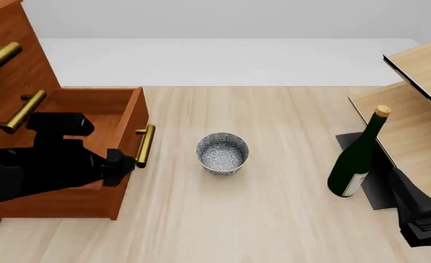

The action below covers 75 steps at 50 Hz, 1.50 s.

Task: Put the wine bottle in the bottom drawer of the cabinet.

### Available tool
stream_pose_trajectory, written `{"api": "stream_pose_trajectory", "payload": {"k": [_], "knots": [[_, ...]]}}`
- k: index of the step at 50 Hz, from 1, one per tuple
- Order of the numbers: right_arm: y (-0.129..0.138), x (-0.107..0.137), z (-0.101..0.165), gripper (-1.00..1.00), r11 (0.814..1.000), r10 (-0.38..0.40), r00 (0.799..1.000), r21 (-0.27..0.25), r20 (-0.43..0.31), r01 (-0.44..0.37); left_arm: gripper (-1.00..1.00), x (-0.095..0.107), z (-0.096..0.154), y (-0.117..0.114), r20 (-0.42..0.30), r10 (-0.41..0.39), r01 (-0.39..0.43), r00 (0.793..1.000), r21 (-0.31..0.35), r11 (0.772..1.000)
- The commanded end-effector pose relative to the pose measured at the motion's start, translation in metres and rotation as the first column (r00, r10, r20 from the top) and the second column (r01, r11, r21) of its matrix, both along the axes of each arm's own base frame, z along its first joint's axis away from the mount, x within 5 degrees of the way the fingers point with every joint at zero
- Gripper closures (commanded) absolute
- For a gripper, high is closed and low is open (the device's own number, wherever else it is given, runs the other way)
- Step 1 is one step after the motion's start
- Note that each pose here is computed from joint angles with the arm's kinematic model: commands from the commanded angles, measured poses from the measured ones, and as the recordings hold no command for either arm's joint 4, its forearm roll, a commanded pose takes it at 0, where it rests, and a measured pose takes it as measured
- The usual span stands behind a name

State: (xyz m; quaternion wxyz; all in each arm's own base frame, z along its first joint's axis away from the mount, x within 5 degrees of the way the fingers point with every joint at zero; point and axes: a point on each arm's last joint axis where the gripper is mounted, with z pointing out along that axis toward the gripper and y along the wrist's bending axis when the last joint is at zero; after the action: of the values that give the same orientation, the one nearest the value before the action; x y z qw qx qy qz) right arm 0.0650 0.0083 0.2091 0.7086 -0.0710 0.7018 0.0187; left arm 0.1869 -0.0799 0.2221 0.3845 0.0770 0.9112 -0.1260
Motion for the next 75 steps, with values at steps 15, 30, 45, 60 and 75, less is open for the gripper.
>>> {"api": "stream_pose_trajectory", "payload": {"k": [15,30,45,60,75], "knots": [[0.000,-0.001,0.001,-1.00,1.000,-0.006,1.000,-0.011,0.009,0.006,-1.00,-0.034,0.114,-0.007,0.233,-0.157,0.167,0.960,-0.022,0.986],[-0.003,-0.006,0.010,-1.00,0.999,-0.029,0.999,-0.036,0.026,0.029,-1.00,-0.048,0.156,-0.007,0.395,-0.156,0.212,0.905,-0.101,0.972],[-0.006,-0.016,0.032,-1.00,0.995,-0.080,0.994,-0.053,0.070,0.083,-1.00,-0.057,0.175,-0.011,0.549,-0.161,0.282,0.820,-0.144,0.948],[-0.008,-0.022,0.053,-1.00,0.990,-0.116,0.987,-0.064,0.111,0.123,-1.00,-0.052,0.175,-0.050,0.634,-0.302,0.448,0.712,-0.079,0.891],[-0.008,-0.023,0.056,-1.00,0.989,-0.117,0.986,-0.075,0.117,0.127,-1.00,-0.030,0.177,-0.090,0.664,-0.373,0.506,0.648,-0.009,0.863]]}}
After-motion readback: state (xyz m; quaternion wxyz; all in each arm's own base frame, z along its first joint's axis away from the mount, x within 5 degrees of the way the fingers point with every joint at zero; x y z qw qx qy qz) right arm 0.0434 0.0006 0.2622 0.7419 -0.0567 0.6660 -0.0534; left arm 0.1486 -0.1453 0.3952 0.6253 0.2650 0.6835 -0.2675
